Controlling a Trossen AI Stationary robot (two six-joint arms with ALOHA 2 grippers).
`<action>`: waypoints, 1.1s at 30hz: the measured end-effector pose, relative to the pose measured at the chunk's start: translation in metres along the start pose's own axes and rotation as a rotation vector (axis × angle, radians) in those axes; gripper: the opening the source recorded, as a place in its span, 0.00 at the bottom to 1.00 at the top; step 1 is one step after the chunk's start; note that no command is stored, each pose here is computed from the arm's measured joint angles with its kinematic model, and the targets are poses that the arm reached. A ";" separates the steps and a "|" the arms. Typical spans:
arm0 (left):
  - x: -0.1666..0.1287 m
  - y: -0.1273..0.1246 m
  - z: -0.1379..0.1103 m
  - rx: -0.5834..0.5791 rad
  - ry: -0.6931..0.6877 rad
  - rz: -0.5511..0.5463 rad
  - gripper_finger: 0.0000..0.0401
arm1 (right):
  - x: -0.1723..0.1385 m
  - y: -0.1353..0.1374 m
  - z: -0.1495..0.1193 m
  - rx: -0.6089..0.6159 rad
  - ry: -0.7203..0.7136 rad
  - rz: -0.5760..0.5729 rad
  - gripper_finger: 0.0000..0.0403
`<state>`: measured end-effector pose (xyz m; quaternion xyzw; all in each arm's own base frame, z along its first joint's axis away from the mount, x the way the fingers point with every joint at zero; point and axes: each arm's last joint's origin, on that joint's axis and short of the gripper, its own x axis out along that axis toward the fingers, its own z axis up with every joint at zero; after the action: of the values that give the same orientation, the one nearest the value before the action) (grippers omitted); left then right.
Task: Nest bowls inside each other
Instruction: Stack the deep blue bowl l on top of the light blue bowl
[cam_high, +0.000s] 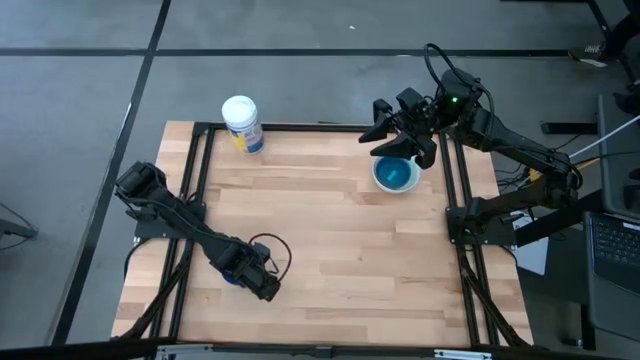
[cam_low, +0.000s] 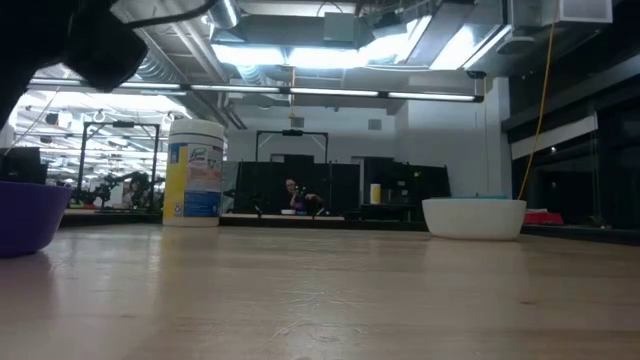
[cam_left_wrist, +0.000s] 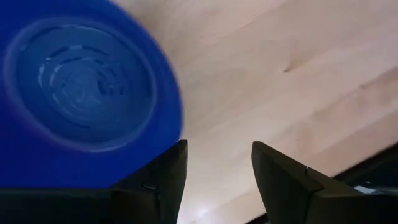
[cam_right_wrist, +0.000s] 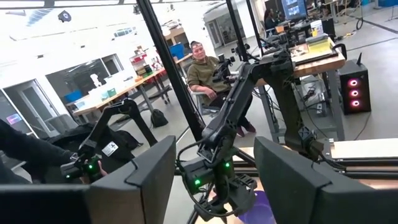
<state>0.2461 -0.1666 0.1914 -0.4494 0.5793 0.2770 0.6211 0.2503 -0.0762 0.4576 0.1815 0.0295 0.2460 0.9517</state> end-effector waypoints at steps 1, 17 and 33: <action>0.001 0.002 0.000 0.000 0.001 0.008 0.44 | 0.000 0.000 0.000 0.001 0.000 0.000 0.55; -0.013 0.005 0.009 -0.032 0.005 -0.085 0.44 | -0.005 -0.002 0.005 -0.002 -0.036 -0.013 0.53; -0.023 0.026 0.027 0.061 0.003 0.064 0.44 | -0.006 -0.003 0.007 -0.011 -0.046 -0.012 0.53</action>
<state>0.2318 -0.1273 0.2056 -0.4120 0.6024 0.2783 0.6244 0.2474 -0.0836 0.4628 0.1815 0.0075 0.2361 0.9546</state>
